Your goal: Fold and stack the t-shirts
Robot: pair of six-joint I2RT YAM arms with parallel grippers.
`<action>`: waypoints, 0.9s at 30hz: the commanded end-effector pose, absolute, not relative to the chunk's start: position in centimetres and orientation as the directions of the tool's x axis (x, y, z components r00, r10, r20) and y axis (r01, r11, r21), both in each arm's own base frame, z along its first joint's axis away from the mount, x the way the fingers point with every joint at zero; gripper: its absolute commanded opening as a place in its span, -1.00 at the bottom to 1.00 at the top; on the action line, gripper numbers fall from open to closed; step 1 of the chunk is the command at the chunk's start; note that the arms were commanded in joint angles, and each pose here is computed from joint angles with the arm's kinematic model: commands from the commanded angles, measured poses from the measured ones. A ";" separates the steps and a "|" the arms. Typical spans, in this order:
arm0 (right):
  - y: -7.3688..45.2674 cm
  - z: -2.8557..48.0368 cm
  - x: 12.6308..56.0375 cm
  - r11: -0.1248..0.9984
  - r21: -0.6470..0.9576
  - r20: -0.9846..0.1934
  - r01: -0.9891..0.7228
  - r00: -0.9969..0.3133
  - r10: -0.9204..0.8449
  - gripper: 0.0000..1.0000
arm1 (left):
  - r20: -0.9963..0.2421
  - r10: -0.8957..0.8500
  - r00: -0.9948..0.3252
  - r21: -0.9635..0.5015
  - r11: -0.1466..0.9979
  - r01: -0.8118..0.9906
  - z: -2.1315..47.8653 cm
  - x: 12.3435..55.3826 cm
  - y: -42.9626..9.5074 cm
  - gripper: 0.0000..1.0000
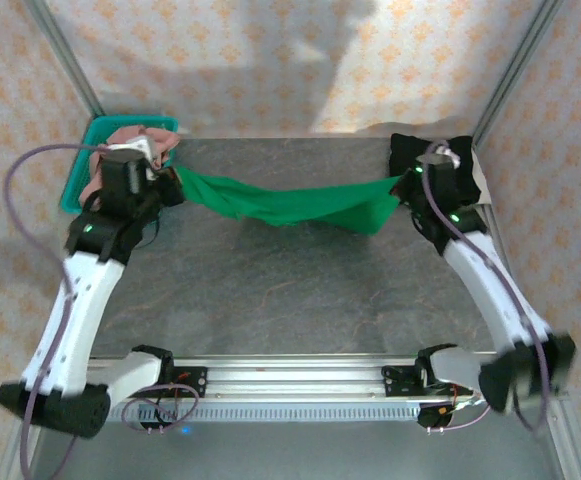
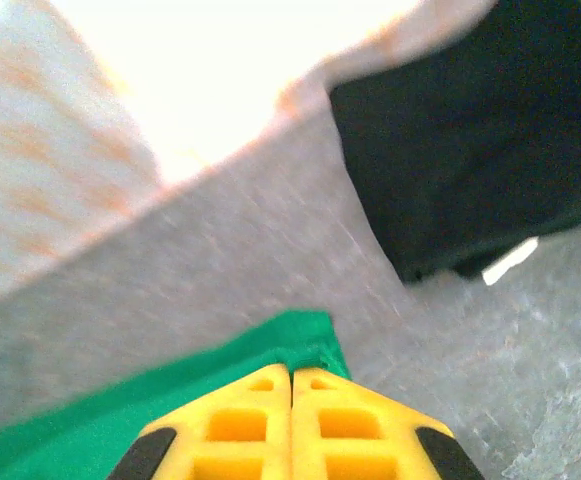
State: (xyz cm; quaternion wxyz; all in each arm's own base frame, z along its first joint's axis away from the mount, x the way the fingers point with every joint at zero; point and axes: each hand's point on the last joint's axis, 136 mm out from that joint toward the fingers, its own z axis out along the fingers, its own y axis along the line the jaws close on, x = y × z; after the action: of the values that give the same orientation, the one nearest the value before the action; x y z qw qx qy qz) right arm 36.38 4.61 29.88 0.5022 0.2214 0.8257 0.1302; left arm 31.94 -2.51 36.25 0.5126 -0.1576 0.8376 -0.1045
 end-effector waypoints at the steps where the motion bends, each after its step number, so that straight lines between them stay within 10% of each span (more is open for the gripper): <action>1: 3.1 31.0 32.8 0.883 0.385 -0.788 0.267 -0.403 0.466 -1.00 | -0.855 -0.359 -0.374 -0.293 0.930 -0.221 38.1 28.6 -0.3 -1.00; 17: 3.5 41.9 48.3 0.870 0.398 -0.831 0.291 -0.287 0.476 -1.00 | -0.816 -0.391 -0.426 -0.384 0.917 -0.108 46.3 48.0 -0.6 -1.00; 27: 2.5 48.0 43.3 0.881 0.424 -0.862 0.211 -0.206 0.464 -1.00 | -0.897 -0.389 -0.208 -0.403 0.915 0.028 53.2 40.8 -0.3 -1.00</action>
State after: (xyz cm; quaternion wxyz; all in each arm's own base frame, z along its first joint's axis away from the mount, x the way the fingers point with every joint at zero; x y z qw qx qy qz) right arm 45.70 3.00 48.78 0.5999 0.2286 0.7572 0.1203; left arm 44.48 0.27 48.75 0.5468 -0.1516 0.8077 -0.1600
